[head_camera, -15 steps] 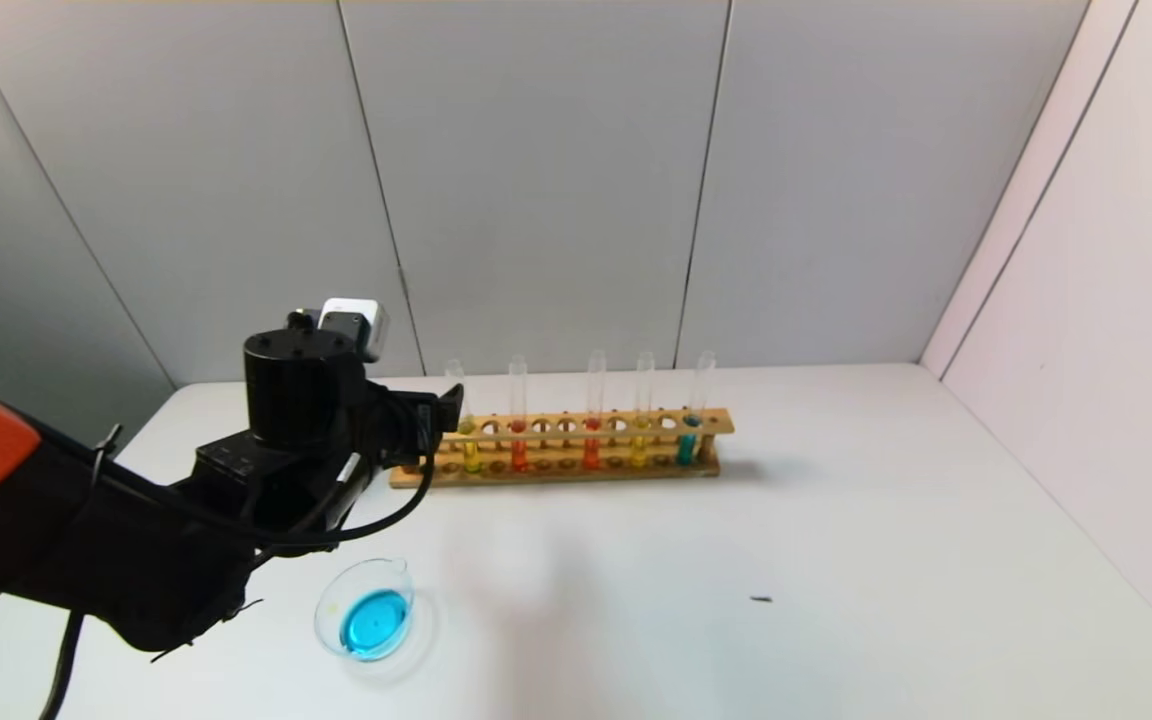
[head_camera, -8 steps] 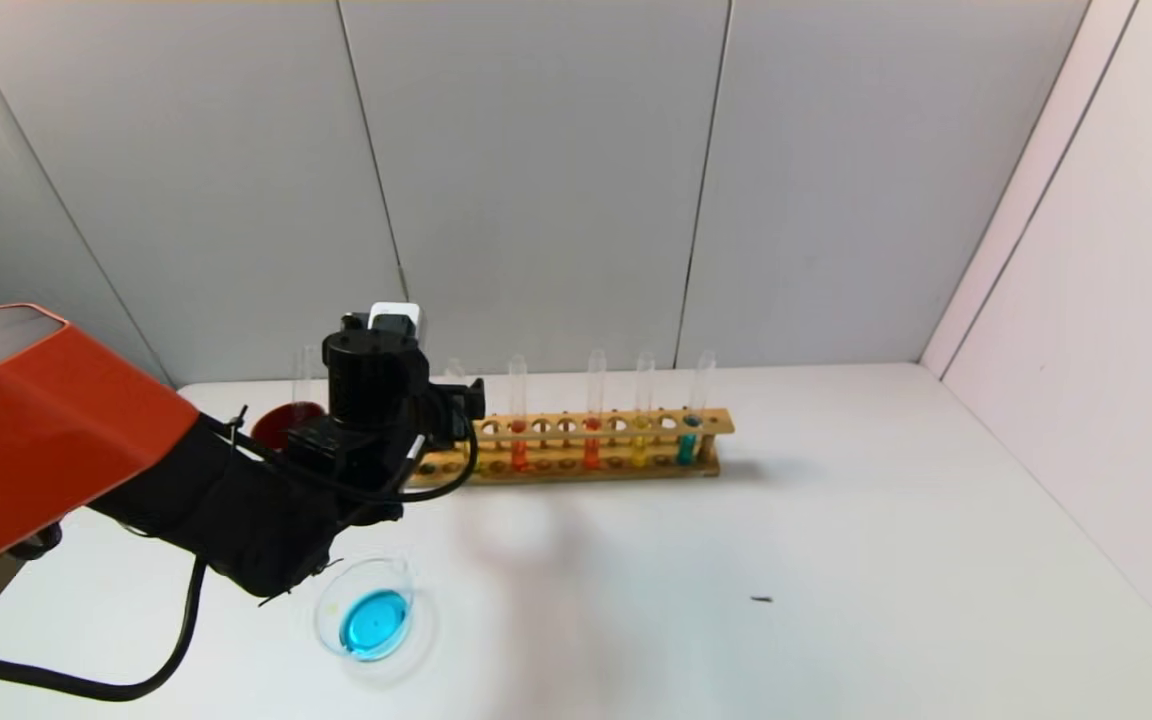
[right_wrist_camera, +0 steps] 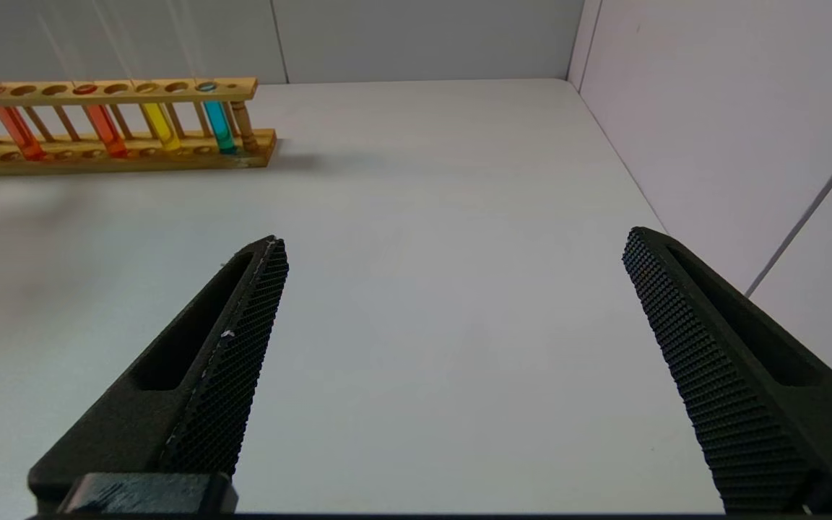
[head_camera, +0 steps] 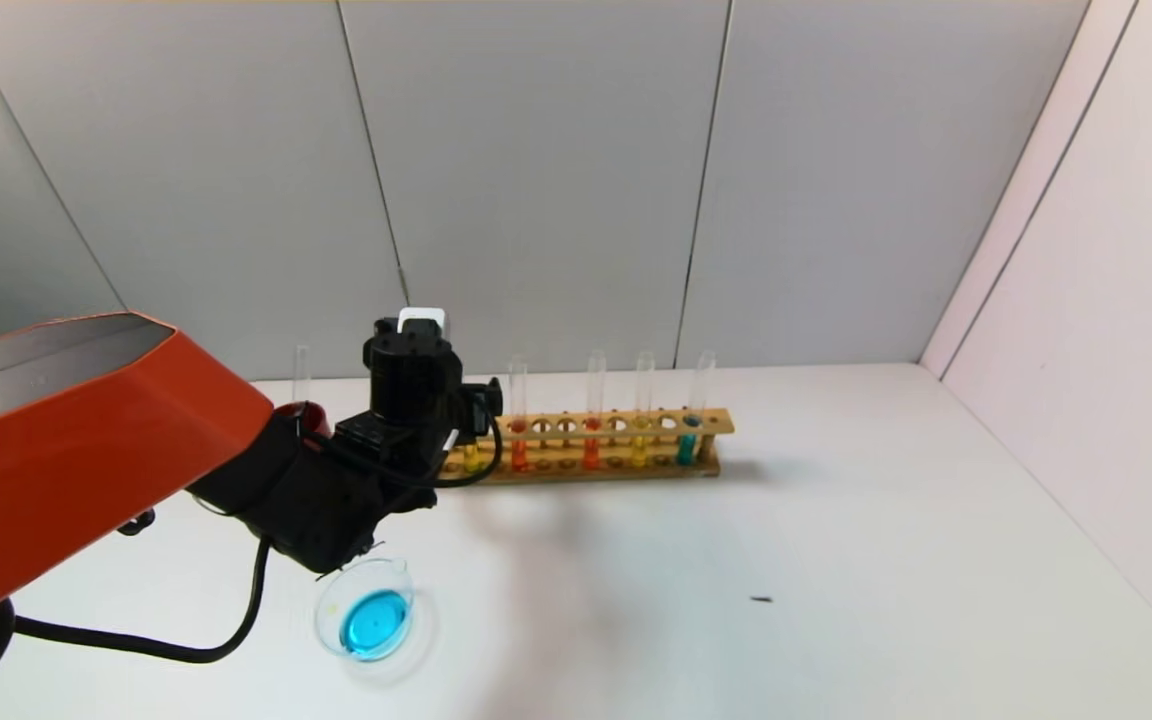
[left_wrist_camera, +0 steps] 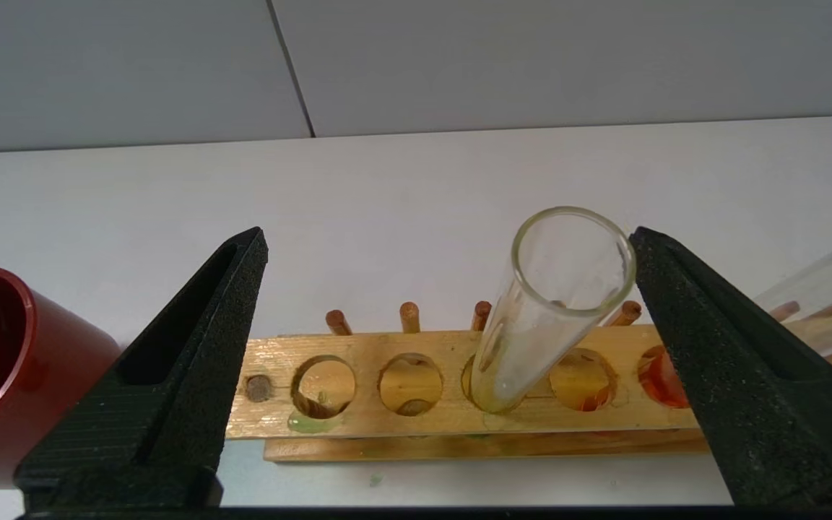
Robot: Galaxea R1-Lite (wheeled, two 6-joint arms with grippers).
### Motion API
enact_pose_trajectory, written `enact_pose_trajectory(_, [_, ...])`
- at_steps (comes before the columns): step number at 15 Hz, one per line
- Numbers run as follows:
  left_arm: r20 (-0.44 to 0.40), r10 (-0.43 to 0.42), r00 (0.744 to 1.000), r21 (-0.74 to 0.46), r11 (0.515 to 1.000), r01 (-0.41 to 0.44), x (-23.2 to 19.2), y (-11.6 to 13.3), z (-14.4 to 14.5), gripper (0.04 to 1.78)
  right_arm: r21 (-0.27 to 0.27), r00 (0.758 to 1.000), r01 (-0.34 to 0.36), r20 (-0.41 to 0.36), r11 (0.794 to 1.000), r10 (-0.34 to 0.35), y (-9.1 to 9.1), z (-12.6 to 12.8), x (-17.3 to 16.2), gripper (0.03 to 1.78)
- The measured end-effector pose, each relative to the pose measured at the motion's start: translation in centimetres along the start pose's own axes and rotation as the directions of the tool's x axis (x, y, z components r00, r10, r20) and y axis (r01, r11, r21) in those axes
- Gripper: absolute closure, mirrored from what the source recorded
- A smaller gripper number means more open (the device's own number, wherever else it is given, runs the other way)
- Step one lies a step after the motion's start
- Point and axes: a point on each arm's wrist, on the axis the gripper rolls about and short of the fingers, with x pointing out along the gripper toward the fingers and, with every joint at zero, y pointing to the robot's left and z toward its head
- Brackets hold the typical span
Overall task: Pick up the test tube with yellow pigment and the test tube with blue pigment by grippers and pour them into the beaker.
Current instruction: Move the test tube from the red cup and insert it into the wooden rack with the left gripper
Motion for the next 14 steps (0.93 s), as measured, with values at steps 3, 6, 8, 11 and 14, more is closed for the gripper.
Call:
enact_pose_trajectory(3, [0.005, 0.002, 1.000, -0.001, 1.000, -0.002, 0.7, -0.4, 0.0, 0.07, 0.000, 1.000, 0.000, 0.000, 1.000, 0.000, 0.0, 0.0, 0.0, 0.11])
enact_pose_trajectory(6, [0.007, 0.002, 1.000, 0.000, 1.000, -0.002, 1.4, -0.8, 0.3, 0.07, 0.000, 1.000, 0.000, 0.000, 1.000, 0.000, 0.0, 0.0, 0.0, 0.11])
enact_pose_trajectory(8, [0.011, 0.003, 1.000, -0.002, 1.000, -0.003, 1.6, -0.9, 0.2, 0.07, -0.001, 1.000, 0.000, 0.000, 1.000, 0.000, 0.0, 0.0, 0.0, 0.11])
enact_pose_trajectory(11, [0.004, -0.006, 1.000, 0.002, 1.000, 0.006, 1.4, -1.2, -0.5, 0.07, 0.000, 1.000, 0.000, 0.000, 1.000, 0.000, 0.0, 0.0, 0.0, 0.11])
enact_pose_trajectory(14, [0.007, -0.011, 1.000, 0.005, 1.000, 0.011, 0.9, -1.5, -1.1, 0.07, 0.000, 1.000, 0.000, 0.000, 1.000, 0.000, 0.0, 0.0, 0.0, 0.11])
